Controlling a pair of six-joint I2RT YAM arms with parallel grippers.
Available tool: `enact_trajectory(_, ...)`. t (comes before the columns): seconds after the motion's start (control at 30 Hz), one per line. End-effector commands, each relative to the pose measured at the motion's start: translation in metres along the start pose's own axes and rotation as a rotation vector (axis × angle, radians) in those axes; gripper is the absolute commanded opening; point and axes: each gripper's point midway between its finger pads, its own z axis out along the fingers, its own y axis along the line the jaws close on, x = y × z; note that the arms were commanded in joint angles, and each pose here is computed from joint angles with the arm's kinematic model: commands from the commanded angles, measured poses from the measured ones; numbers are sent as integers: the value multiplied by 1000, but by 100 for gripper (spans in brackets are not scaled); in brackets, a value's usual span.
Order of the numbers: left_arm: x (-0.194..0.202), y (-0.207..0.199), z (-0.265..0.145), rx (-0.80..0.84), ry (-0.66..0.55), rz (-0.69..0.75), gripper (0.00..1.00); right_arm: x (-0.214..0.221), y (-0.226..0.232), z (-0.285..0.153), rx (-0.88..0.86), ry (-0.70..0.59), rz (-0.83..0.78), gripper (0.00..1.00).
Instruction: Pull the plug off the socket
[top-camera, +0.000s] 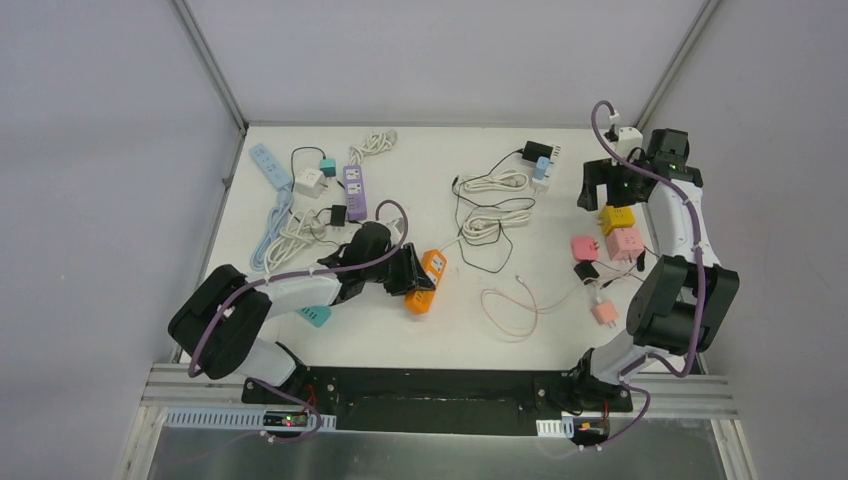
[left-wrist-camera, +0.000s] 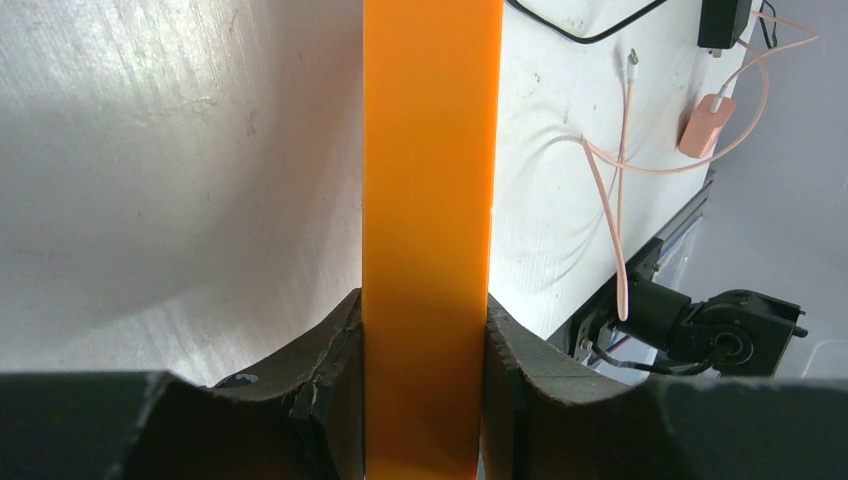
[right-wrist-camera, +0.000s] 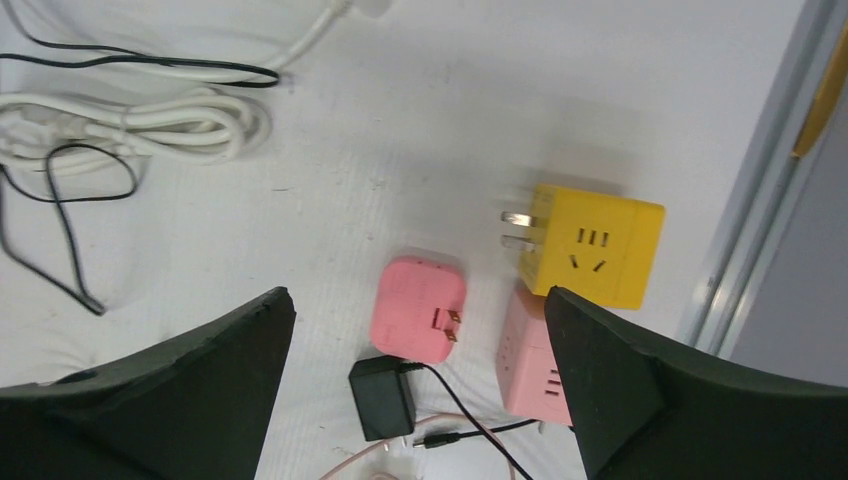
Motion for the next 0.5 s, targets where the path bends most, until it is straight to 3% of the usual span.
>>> enact_trajectory(0.0, -24, -32, -15, 50, -83, 102, 0, -33, 48, -37, -206, -154, -35, 100)
enact_trajectory(0.23, -37, -54, -33, 40, -109, 202, 0, -31, 123, -56, -550, -278, 14, 100)
enact_trajectory(0.47, -58, -81, -61, -14, -141, 319, 0, -9, 164, -54, -705, -277, 36, 100)
